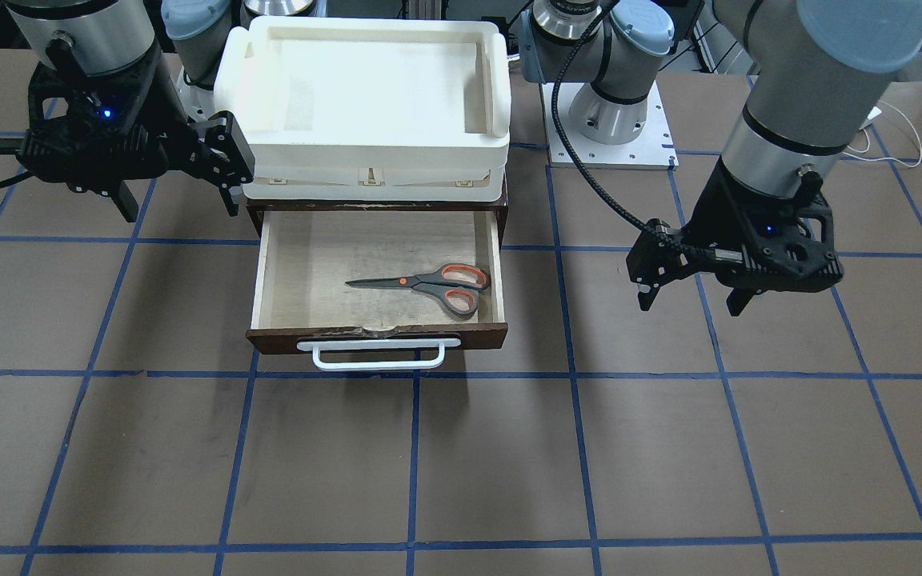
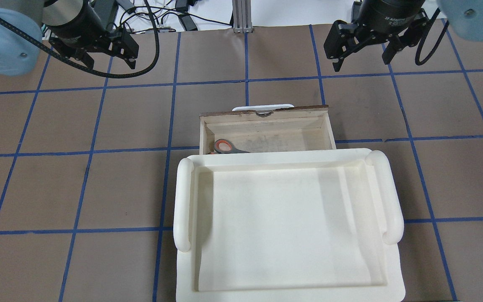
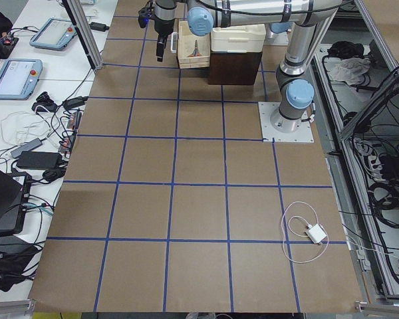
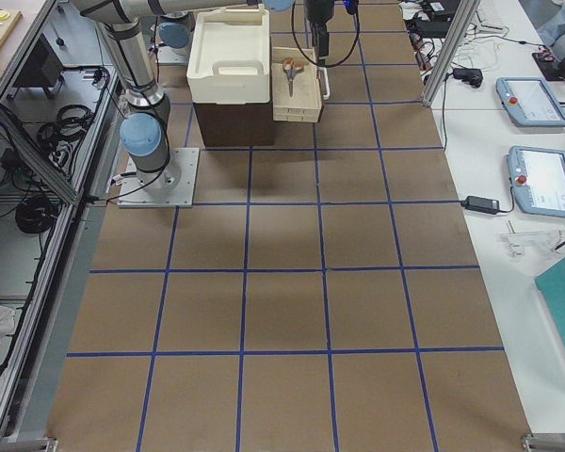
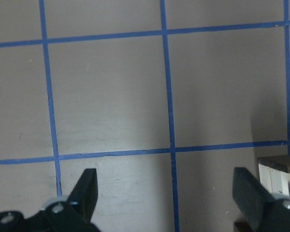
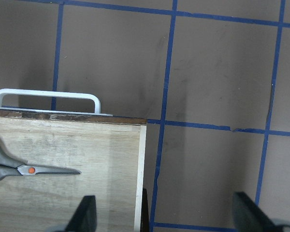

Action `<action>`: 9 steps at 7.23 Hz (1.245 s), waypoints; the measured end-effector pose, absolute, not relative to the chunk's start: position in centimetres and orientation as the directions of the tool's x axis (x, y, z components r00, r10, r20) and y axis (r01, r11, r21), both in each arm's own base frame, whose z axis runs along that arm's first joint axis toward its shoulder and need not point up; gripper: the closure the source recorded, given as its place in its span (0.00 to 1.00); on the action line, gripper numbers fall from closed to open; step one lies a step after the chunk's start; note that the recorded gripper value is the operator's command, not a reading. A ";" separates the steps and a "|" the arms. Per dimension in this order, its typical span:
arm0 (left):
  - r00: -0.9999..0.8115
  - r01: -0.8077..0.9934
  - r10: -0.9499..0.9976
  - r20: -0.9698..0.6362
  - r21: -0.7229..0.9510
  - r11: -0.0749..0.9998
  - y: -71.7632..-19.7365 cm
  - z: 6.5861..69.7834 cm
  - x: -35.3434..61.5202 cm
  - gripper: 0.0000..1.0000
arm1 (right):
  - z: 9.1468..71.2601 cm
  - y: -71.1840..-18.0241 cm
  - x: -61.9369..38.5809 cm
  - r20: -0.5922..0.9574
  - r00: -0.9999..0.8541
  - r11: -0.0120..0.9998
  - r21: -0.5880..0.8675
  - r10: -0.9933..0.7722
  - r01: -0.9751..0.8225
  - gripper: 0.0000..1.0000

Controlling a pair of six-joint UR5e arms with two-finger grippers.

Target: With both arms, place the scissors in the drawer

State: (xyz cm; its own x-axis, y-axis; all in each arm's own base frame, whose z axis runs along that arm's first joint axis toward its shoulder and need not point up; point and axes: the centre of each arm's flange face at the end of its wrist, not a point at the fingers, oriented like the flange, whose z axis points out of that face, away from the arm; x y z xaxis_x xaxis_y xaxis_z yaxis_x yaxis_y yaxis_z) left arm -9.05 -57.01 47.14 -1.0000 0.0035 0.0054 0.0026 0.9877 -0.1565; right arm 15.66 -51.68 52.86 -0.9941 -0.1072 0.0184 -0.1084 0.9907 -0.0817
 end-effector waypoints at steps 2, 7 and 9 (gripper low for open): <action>-0.999 -0.049 -0.048 0.016 -0.110 0.993 -56.1 47.2 -8.4 0.00 | 52.9 -51.7 15.7 0.018 -0.994 0.991 -0.082 -0.107 -0.108 0.00; -0.998 -0.065 -0.064 0.012 -0.039 0.997 -52.9 47.9 -8.7 0.00 | 52.8 -51.7 15.7 0.019 -0.994 0.991 -0.081 -0.107 -0.108 0.00; -0.998 -0.065 -0.065 -0.007 -0.034 0.997 -52.3 47.7 -8.6 0.00 | 52.8 -51.7 15.7 0.019 -0.994 0.991 -0.081 -0.107 -0.108 0.00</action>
